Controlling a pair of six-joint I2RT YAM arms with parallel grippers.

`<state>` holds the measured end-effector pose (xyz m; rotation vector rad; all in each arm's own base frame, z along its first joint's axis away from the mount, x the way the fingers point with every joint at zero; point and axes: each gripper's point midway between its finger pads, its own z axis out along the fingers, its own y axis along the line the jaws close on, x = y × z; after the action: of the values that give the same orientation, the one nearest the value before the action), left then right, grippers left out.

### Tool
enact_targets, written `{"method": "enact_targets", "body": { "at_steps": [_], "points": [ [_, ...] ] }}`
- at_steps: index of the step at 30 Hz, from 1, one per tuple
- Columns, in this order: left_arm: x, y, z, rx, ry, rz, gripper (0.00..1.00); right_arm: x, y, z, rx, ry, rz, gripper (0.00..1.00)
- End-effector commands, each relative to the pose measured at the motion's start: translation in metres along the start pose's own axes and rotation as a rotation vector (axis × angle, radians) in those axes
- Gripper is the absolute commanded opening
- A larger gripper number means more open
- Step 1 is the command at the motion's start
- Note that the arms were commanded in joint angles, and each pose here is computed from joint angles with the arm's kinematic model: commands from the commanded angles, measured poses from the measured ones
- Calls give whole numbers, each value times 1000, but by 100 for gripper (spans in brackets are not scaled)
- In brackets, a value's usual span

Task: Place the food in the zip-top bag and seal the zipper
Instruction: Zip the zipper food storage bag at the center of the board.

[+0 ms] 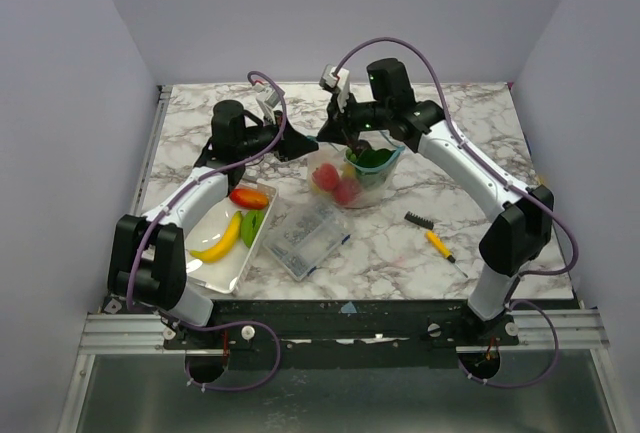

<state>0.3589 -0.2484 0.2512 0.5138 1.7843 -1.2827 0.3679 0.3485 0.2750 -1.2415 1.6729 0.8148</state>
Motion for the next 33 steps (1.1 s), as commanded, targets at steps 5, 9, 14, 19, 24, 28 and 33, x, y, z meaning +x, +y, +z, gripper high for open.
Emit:
{"method": "enact_targets", "body": {
  "at_steps": [5,9,14,19,24,28,33],
  "points": [
    [-19,15,-19,-104,-86,25,0,-7,-29,-46,220,-4,1,0],
    [-26,23,-24,-159,-119,3,0,1,-29,-63,263,27,10,0],
    [-31,42,-34,-286,-153,-40,0,12,-23,-86,329,43,23,0],
    [-36,62,-48,-387,-193,-83,0,22,-23,-106,398,52,32,0],
    [-48,75,-60,-430,-228,-80,0,29,-22,-117,435,65,49,0],
    [-58,87,-65,-481,-241,-76,0,33,-16,-118,420,71,82,0],
    [-69,102,-70,-535,-259,-81,0,41,-17,-119,439,93,107,0]
  ]
}}
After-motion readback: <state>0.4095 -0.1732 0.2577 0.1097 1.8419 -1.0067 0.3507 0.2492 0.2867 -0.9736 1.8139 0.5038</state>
